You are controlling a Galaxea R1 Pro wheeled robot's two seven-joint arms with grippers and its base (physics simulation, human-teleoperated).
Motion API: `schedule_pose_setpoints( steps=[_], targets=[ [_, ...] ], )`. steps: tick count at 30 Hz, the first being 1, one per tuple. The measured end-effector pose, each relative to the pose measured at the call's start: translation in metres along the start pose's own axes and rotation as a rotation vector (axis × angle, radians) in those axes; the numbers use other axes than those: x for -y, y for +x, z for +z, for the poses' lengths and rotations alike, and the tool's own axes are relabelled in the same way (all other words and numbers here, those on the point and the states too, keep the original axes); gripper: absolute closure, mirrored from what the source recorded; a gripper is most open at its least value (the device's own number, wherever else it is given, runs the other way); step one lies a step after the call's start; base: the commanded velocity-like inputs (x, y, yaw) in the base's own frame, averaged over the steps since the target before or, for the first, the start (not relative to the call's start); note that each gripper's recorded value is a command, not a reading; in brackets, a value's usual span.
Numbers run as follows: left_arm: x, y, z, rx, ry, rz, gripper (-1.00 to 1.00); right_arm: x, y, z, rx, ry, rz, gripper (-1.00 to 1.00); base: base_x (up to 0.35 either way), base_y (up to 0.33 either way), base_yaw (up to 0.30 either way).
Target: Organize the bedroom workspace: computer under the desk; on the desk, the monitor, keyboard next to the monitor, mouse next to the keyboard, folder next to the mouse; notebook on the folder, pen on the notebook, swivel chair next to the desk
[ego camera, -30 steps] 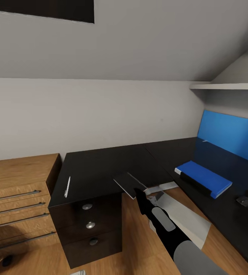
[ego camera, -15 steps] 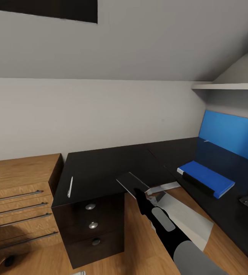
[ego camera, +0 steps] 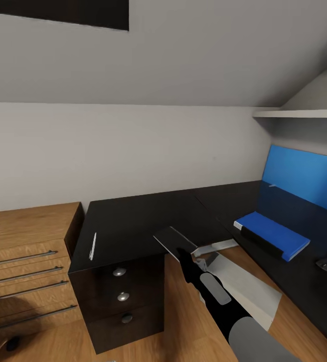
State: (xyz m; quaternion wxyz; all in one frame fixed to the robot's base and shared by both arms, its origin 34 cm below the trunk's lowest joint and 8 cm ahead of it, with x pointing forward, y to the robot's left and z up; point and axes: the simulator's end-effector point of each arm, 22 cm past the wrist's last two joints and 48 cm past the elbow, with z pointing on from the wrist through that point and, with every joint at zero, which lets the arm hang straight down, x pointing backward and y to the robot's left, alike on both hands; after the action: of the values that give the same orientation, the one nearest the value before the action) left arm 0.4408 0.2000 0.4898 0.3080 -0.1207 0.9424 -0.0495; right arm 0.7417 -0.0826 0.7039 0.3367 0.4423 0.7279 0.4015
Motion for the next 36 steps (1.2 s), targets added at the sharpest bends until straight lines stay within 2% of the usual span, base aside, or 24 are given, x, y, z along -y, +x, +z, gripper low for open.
schedule_pose_setpoints(
  steps=[31,36],
  targets=[
    [0.003,-0.008,-0.009,-0.001,-0.001,-0.001,-1.00,-0.012,-0.001,-0.005,-0.001,0.001,-0.002,-1.00,0.000,0.000,0.000],
    [0.003,-0.008,-0.010,-0.001,-0.002,-0.001,-1.00,-0.013,0.006,-0.005,-0.015,0.001,-0.030,-1.00,0.000,0.000,0.000]
  ],
)
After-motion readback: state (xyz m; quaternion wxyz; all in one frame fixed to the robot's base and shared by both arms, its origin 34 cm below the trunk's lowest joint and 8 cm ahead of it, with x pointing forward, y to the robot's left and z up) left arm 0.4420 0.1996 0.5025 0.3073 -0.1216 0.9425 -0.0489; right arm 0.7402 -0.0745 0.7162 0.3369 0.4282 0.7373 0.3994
